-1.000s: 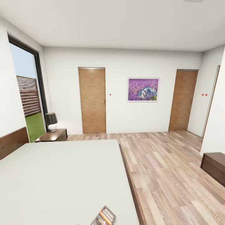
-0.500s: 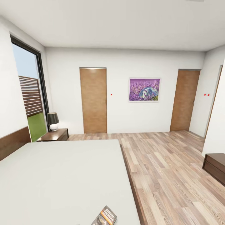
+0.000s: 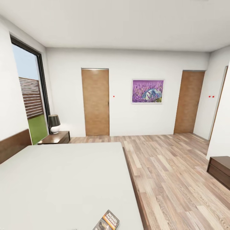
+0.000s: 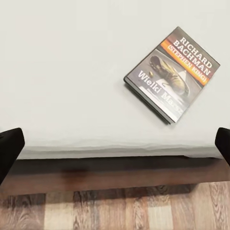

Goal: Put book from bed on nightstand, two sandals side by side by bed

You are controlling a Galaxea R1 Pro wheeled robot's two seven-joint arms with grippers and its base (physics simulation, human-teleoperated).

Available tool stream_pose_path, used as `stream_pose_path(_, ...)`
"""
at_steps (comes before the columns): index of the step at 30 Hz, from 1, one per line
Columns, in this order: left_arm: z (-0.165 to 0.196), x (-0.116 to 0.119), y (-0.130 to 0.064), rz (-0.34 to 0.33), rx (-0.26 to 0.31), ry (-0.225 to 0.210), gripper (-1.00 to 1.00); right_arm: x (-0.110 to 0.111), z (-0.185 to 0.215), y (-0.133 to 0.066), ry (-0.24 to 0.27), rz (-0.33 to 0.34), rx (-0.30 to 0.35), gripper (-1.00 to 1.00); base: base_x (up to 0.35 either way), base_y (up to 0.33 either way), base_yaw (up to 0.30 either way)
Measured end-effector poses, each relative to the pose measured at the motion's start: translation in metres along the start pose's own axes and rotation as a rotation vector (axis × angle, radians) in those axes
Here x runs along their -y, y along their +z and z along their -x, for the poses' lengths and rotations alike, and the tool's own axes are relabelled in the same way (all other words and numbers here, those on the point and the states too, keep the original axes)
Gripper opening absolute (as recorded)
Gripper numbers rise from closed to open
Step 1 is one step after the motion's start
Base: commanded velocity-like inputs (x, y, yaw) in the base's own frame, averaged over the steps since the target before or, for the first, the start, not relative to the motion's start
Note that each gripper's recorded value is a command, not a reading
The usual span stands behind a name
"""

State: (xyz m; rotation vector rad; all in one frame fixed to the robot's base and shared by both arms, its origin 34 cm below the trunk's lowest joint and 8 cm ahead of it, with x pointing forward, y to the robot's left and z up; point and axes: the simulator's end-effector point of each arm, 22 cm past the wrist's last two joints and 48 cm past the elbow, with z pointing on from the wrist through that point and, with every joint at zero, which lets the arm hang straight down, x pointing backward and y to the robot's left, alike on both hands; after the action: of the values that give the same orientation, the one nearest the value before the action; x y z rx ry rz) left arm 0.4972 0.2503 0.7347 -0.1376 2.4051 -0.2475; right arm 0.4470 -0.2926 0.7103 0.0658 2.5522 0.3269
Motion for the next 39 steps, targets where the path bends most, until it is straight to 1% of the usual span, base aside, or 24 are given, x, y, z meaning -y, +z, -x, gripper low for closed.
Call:
stream_pose_path(3,0.008,0.001,0.001,-0.004,0.015,0.003,1.00,0.002,-0.001,0.000,0.007,-0.002,-0.001,1.00,0.000,0.000,0.000)
stream_pose_path(5,0.030,0.006,0.002,-0.017,0.059,0.010,1.00,0.003,0.000,0.000,0.033,-0.005,0.006,1.00,0.000,0.000,0.000)
stream_pose_path(7,0.060,0.015,0.002,-0.038,0.108,0.019,1.00,0.005,0.003,0.000,0.073,-0.010,0.021,1.00,0.000,0.000,0.000)
stream_pose_path(9,0.073,0.021,0.002,-0.051,0.119,0.022,1.00,0.006,0.004,0.001,0.103,-0.013,0.030,1.00,0.000,0.000,0.000)
stream_pose_path(11,0.103,0.036,0.000,-0.083,0.123,0.027,1.00,0.007,0.005,0.001,0.125,-0.015,0.036,1.00,0.000,0.000,0.000)
stream_pose_path(12,0.111,0.041,-0.002,-0.093,0.122,0.029,1.00,0.007,0.005,0.001,0.130,-0.015,0.036,1.00,0.000,0.000,0.000)
stream_pose_path(14,0.143,0.059,-0.010,-0.127,0.134,0.038,1.00,0.007,0.004,0.001,0.140,-0.017,0.038,1.00,0.000,0.000,0.000)
stream_pose_path(16,0.190,0.084,-0.029,-0.174,0.172,0.057,1.00,0.008,0.004,0.002,0.147,-0.018,0.037,1.00,0.000,0.000,0.000)
stream_pose_path(17,0.202,0.091,-0.035,-0.186,0.182,0.064,1.00,0.008,0.003,0.002,0.148,-0.019,0.036,1.00,0.000,0.000,0.000)
stream_pose_path(20,0.253,0.122,-0.071,-0.242,0.224,0.089,1.00,0.009,0.001,0.002,0.152,-0.021,0.033,1.00,0.000,0.000,0.000)
stream_pose_path(21,0.267,0.131,-0.083,-0.263,0.243,0.086,1.00,0.009,0.001,0.002,0.152,-0.022,0.031,1.00,0.000,0.000,0.000)
stream_pose_path(22,0.279,0.140,-0.093,-0.286,0.261,0.073,1.00,0.010,0.000,0.002,0.153,-0.023,0.030,1.00,0.000,0.000,0.000)
stream_pose_path(23,0.290,0.147,-0.101,-0.313,0.280,0.050,1.00,0.011,0.000,0.002,0.153,-0.024,0.029,1.00,0.000,0.000,0.000)
stream_pose_path(24,0.309,0.156,-0.114,-0.368,0.313,-0.011,1.00,0.012,-0.001,0.002,0.154,-0.026,0.027,1.00,0.000,0.000,0.000)
stream_pose_path(25,0.322,0.160,-0.122,-0.404,0.334,-0.058,1.00,0.012,-0.001,0.003,0.154,-0.026,0.026,1.00,0.000,0.000,0.000)
stream_pose_path(26,0.341,0.161,-0.132,-0.443,0.369,-0.138,1.00,0.013,-0.001,0.002,0.154,-0.028,0.026,1.00,0.000,0.000,0.000)
stream_pose_path(27,0.350,0.155,-0.132,-0.420,0.387,-0.180,1.00,0.015,-0.002,0.002,0.154,-0.031,0.025,1.00,0.000,0.000,0.000)
stream_pose_path(28,0.353,0.150,-0.130,-0.396,0.392,-0.202,1.00,0.021,-0.002,0.000,0.155,-0.039,0.025,1.00,0.000,0.000,0.000)
stream_pose_path(29,0.353,0.147,-0.129,-0.383,0.392,-0.212,1.00,0.026,-0.002,-0.001,0.154,-0.045,0.024,1.00,0.000,0.000,0.000)
stream_pose_path(30,0.354,0.141,-0.126,-0.354,0.391,-0.230,1.00,0.041,-0.001,-0.005,0.156,-0.065,0.027,1.00,0.000,0.000,0.000)
stream_pose_path(31,0.354,0.139,-0.125,-0.343,0.390,-0.239,1.00,0.050,0.000,-0.008,0.156,-0.078,0.028,1.00,0.000,0.000,0.000)
stream_pose_path(33,0.352,0.136,-0.121,-0.331,0.383,-0.249,1.00,0.061,0.001,-0.012,0.164,-0.093,0.031,1.00,0.000,0.000,0.000)
stream_pose_path(37,0.337,0.131,-0.105,-0.306,0.343,-0.264,1.00,0.071,0.002,-0.015,0.188,-0.110,0.039,1.00,0.000,0.000,0.000)
stream_pose_path(39,0.332,0.134,-0.098,-0.301,0.330,-0.271,1.00,0.073,0.001,-0.015,0.194,-0.115,0.040,1.00,0.000,0.000,0.000)
